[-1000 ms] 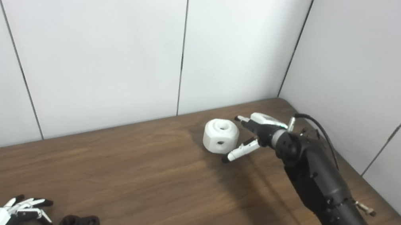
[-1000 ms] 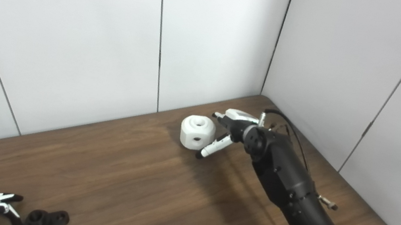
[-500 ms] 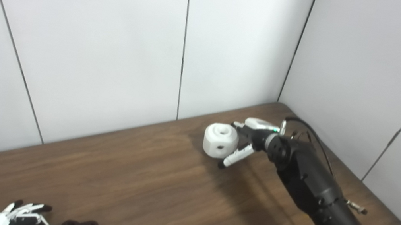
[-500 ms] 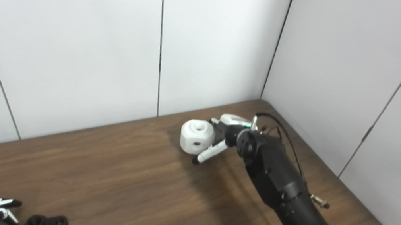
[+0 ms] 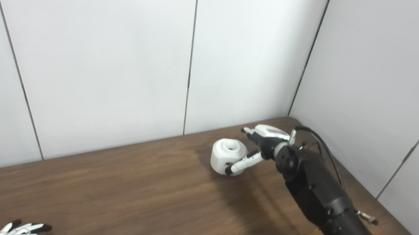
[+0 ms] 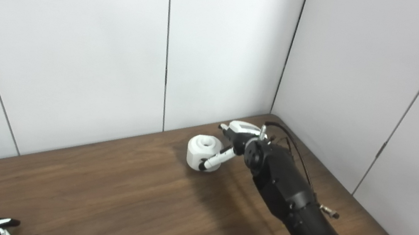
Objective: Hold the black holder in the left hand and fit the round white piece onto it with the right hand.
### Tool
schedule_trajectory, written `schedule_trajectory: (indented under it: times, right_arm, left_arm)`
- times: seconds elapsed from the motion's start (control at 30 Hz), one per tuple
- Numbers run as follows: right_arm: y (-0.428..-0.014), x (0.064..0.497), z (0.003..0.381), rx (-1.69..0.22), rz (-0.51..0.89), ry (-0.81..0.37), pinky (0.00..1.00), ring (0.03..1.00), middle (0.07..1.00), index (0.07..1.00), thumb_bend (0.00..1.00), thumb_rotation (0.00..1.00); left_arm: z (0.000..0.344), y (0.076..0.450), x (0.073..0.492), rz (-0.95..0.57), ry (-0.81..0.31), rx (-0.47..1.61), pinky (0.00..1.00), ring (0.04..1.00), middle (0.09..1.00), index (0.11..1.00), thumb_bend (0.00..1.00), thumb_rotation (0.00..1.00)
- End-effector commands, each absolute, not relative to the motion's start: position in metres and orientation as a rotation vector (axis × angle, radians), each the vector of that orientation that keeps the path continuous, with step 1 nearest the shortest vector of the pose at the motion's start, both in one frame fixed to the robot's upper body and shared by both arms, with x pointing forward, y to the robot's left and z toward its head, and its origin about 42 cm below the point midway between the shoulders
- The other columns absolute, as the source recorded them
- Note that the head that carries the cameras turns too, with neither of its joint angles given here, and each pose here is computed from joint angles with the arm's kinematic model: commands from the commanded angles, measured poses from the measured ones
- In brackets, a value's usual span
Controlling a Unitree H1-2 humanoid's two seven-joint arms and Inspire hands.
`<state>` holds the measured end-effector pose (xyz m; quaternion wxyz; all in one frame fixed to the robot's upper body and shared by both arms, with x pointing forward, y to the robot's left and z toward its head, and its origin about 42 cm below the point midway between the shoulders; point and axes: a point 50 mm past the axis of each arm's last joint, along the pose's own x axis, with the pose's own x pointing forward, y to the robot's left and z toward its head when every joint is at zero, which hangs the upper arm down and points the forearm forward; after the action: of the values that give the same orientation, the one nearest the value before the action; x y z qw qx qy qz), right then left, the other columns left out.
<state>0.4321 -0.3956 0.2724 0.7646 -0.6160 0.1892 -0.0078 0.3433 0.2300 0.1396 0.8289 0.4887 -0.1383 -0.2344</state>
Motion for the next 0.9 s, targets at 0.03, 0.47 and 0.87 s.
schedule_trajectory:
  times: [0.03, 0.47, 0.87]
  right_arm:
    - [-0.406, 0.438, 0.315, -1.386, -0.126, 0.330, 0.88, 1.000, 1.000, 1.000, 1.00, 0.58]
    - [-0.401, 0.444, 0.311, -1.330, -0.078, 0.319, 0.88, 1.000, 1.000, 1.000, 1.00, 0.56]
    - [-0.391, 0.439, 0.301, -1.347, -0.058, 0.250, 1.00, 1.000, 1.000, 0.503, 0.57, 0.17]
  left_arm:
    - [0.130, 0.230, 0.338, -0.554, -0.250, 1.081, 1.00, 0.877, 0.850, 0.480, 0.51, 0.04]
    - [0.131, 0.230, 0.336, -0.550, -0.254, 1.069, 1.00, 0.873, 0.847, 0.479, 0.51, 0.04]
    - [0.135, 0.231, 0.333, -0.530, -0.255, 1.059, 1.00, 0.870, 0.848, 0.480, 0.51, 0.04]
